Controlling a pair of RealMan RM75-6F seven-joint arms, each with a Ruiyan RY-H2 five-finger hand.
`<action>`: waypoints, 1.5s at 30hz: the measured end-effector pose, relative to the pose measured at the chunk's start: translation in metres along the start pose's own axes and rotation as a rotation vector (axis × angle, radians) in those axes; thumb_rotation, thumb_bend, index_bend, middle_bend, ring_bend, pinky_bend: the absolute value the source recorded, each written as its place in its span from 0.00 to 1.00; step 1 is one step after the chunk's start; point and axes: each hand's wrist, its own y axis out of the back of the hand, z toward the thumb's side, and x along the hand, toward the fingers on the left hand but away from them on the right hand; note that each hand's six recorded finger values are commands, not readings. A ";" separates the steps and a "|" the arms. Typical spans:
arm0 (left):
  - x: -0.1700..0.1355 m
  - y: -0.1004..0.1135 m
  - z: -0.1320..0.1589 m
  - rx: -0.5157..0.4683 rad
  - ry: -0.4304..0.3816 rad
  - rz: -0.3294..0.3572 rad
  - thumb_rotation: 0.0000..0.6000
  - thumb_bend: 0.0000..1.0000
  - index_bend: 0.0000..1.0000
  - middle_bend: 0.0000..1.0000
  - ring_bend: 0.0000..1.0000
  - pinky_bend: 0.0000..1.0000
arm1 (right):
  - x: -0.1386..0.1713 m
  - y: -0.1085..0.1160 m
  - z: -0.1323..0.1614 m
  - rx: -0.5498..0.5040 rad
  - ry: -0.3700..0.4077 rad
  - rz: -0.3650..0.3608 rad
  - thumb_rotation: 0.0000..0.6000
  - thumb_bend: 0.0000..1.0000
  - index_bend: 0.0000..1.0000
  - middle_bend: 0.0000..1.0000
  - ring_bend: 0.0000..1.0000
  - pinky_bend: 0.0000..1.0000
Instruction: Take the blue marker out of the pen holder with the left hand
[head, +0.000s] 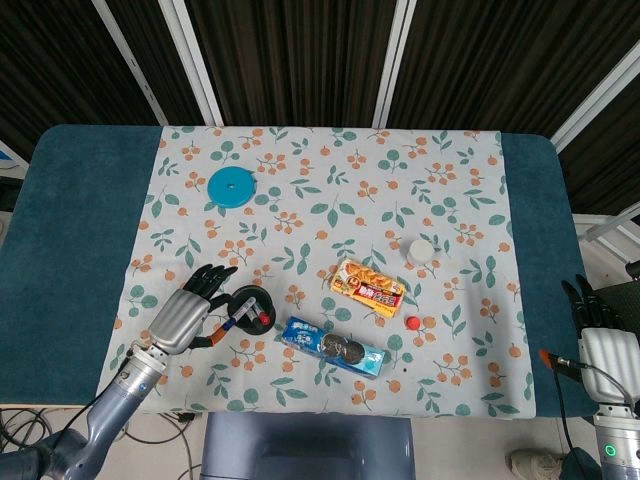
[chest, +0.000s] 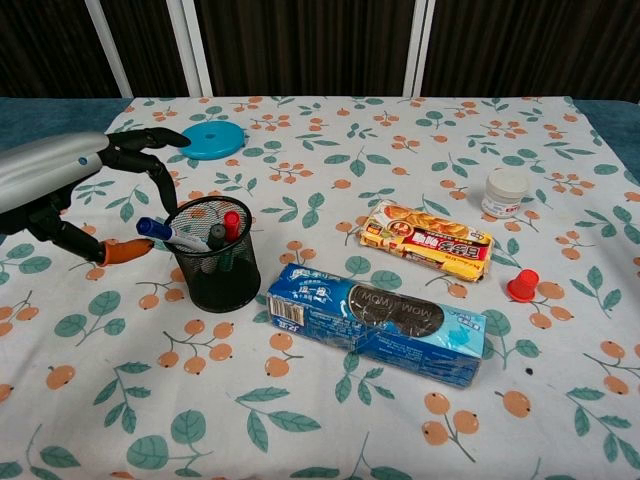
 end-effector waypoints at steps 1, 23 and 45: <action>0.000 0.000 0.000 -0.001 0.002 0.000 1.00 0.31 0.44 0.05 0.00 0.00 | 0.000 0.000 0.000 0.000 0.000 0.000 1.00 0.12 0.09 0.03 0.15 0.24; 0.006 -0.003 0.003 0.012 0.013 -0.008 1.00 0.32 0.51 0.06 0.00 0.00 | 0.000 0.000 0.000 0.000 0.000 0.000 1.00 0.12 0.09 0.03 0.15 0.24; 0.010 0.011 0.012 -0.004 -0.008 0.038 1.00 0.39 0.54 0.08 0.00 0.00 | 0.000 0.000 0.000 -0.002 0.002 0.002 1.00 0.12 0.09 0.03 0.15 0.24</action>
